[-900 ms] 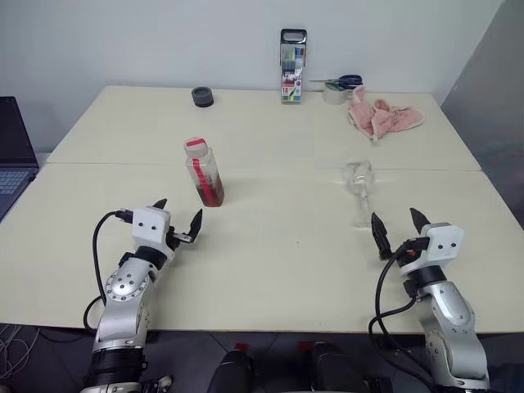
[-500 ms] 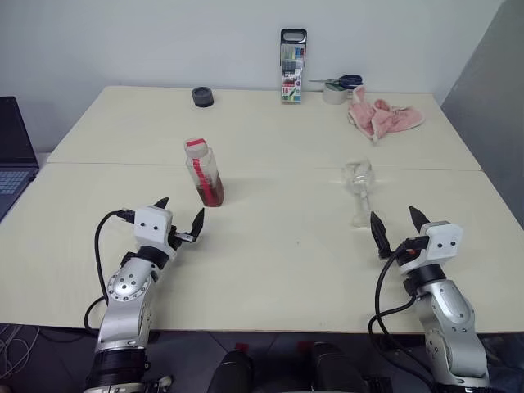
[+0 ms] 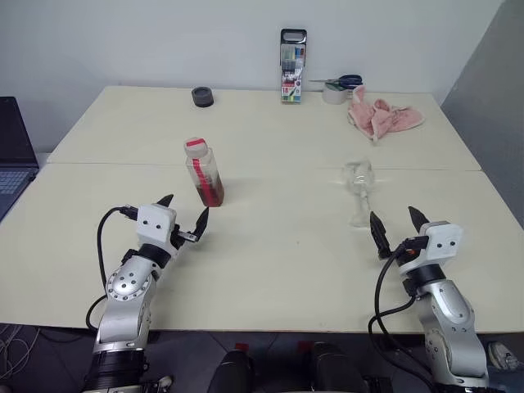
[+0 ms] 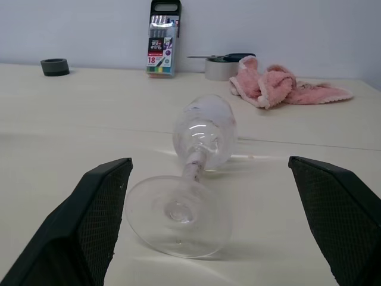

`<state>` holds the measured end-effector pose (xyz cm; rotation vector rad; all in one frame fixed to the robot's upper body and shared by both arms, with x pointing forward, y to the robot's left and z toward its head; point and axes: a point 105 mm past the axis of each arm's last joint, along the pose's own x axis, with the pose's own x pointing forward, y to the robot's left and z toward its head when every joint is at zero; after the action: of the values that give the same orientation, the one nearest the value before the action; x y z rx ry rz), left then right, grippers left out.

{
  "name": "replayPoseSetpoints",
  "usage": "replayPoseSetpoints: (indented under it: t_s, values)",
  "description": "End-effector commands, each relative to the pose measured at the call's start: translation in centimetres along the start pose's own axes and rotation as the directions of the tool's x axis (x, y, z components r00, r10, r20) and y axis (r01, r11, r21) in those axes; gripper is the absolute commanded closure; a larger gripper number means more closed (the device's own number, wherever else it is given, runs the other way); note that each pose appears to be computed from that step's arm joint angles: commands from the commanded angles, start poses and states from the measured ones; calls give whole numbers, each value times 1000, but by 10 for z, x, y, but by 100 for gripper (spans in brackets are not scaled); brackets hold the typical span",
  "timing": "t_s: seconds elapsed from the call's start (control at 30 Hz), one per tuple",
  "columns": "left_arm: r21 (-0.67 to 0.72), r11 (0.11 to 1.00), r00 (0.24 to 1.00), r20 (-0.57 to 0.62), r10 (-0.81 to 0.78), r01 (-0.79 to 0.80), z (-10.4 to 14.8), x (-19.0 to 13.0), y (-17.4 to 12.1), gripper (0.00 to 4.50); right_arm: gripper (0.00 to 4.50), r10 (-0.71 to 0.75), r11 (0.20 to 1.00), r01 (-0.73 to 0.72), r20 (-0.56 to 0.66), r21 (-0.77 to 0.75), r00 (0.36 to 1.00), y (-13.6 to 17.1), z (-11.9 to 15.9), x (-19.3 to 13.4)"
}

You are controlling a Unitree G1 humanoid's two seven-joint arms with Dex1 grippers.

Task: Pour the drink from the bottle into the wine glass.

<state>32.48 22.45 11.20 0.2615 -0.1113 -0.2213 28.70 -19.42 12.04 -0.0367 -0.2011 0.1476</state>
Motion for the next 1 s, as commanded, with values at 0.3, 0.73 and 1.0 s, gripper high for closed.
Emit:
replayPoseSetpoints:
  t_s: [0.3, 0.73, 1.0]
  values:
    - [-60, 998, 998, 56, -16, 19, 18, 3, 1, 4, 0, 100, 995, -99, 63, -23, 993, 12, 19, 6]
    - [-91, 996, 999, 40, 30, -26, 49, 43, -13, 4, 0, 708, 706, -707, -18, 33, 706, 88, 74, -1]
    - [-100, 992, 996, 33, 78, -75, 57, 54, -4, 4, 0, 763, 647, -761, -30, 42, 646, 93, 75, -9]
